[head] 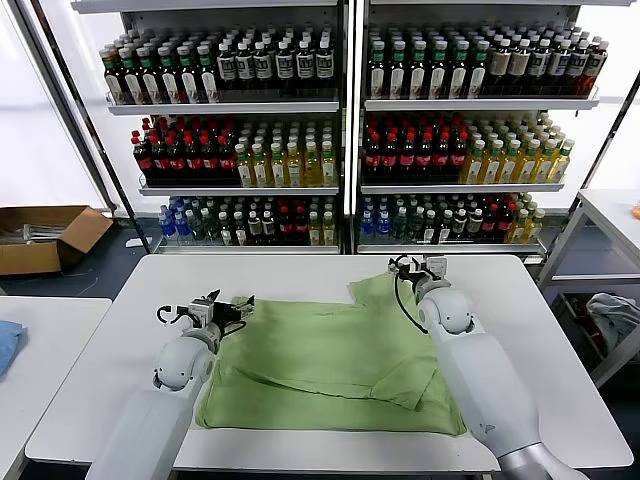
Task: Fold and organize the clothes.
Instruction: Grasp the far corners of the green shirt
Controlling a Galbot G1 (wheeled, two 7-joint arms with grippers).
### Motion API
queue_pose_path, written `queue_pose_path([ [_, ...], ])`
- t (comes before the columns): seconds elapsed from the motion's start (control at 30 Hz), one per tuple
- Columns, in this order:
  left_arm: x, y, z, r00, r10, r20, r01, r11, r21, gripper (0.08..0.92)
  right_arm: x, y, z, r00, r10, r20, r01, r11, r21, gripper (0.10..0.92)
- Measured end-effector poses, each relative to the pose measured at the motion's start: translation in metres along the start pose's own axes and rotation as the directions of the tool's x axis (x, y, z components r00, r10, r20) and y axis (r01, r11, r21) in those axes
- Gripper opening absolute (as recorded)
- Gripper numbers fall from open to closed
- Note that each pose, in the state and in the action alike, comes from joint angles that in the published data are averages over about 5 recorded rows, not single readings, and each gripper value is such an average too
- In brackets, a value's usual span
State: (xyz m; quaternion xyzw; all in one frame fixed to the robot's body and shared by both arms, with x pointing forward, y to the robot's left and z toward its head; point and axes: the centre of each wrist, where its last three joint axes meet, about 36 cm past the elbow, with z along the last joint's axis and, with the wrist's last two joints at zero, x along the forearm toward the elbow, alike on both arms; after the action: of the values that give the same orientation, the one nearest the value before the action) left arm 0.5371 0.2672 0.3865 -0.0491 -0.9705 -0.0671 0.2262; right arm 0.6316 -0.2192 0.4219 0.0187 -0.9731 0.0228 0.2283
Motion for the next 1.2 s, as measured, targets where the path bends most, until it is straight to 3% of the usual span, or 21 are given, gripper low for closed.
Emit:
queue_pose_path([
  [0.53,-0.020,0.002,0.011,0.9988,-0.002,-0.049,0.003,1.000,0.015,0.797,-0.027,0.018,0.017,0.997,0.006,-0.071,-0.006,1.000,0.002,0.805],
  [1.2,-0.016,-0.005,0.030,0.9956,0.021,-0.091,-0.017,0.999,0.045,0.242,-0.012,0.020,0.046,0.995,0.011,-0.099,-0.008,1.000,0.028,0.254],
])
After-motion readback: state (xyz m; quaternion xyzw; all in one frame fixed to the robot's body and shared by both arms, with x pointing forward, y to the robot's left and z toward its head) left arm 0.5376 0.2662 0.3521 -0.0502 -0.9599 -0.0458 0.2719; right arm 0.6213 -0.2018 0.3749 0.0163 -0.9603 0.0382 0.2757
